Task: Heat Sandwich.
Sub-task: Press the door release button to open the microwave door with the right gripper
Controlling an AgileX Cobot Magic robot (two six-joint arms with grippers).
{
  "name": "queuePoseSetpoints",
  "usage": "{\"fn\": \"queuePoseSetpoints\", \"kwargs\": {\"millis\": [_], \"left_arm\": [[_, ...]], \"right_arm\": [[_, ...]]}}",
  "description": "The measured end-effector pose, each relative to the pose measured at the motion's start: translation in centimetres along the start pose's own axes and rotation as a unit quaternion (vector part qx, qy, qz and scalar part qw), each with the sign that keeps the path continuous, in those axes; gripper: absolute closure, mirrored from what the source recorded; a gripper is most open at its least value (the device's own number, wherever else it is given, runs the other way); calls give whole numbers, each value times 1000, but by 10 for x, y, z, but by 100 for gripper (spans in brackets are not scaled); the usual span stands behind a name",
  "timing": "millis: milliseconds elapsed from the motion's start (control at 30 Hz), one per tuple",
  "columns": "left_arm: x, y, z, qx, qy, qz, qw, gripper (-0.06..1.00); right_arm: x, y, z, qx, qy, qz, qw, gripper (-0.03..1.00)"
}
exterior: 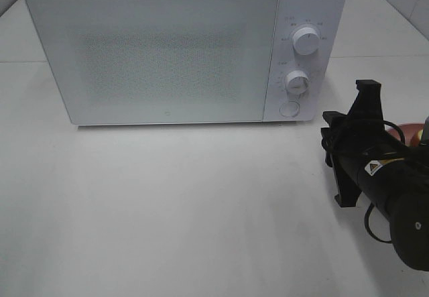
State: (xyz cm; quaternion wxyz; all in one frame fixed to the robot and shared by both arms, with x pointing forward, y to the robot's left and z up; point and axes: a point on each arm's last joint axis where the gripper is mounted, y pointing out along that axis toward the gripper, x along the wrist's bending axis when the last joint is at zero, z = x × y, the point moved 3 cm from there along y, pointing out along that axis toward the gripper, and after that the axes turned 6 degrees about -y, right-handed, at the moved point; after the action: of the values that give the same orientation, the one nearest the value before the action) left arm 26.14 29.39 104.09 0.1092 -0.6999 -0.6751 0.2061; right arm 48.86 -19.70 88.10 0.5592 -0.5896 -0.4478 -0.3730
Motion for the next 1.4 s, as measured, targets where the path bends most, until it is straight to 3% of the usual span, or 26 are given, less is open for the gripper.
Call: {"fn": "queuePoseSetpoints", "kwargs": {"millis": [67, 233, 667, 1400], "left_arm": [[0, 0, 0, 0, 0, 0, 1000, -5], [0, 0, 0, 0, 0, 0, 1000, -5], [0, 0, 0, 0, 0, 0, 1000, -5], [0, 0, 0, 0, 0, 0, 1000, -5]], "right_arm": [[0, 0, 0, 0, 2, 0, 1000, 88], [0, 0, 0, 0, 2, 0, 1000, 95], [-2, 10, 12, 21, 5, 26, 999, 95], [-5, 82, 11, 49, -4, 58, 997, 95]]}}
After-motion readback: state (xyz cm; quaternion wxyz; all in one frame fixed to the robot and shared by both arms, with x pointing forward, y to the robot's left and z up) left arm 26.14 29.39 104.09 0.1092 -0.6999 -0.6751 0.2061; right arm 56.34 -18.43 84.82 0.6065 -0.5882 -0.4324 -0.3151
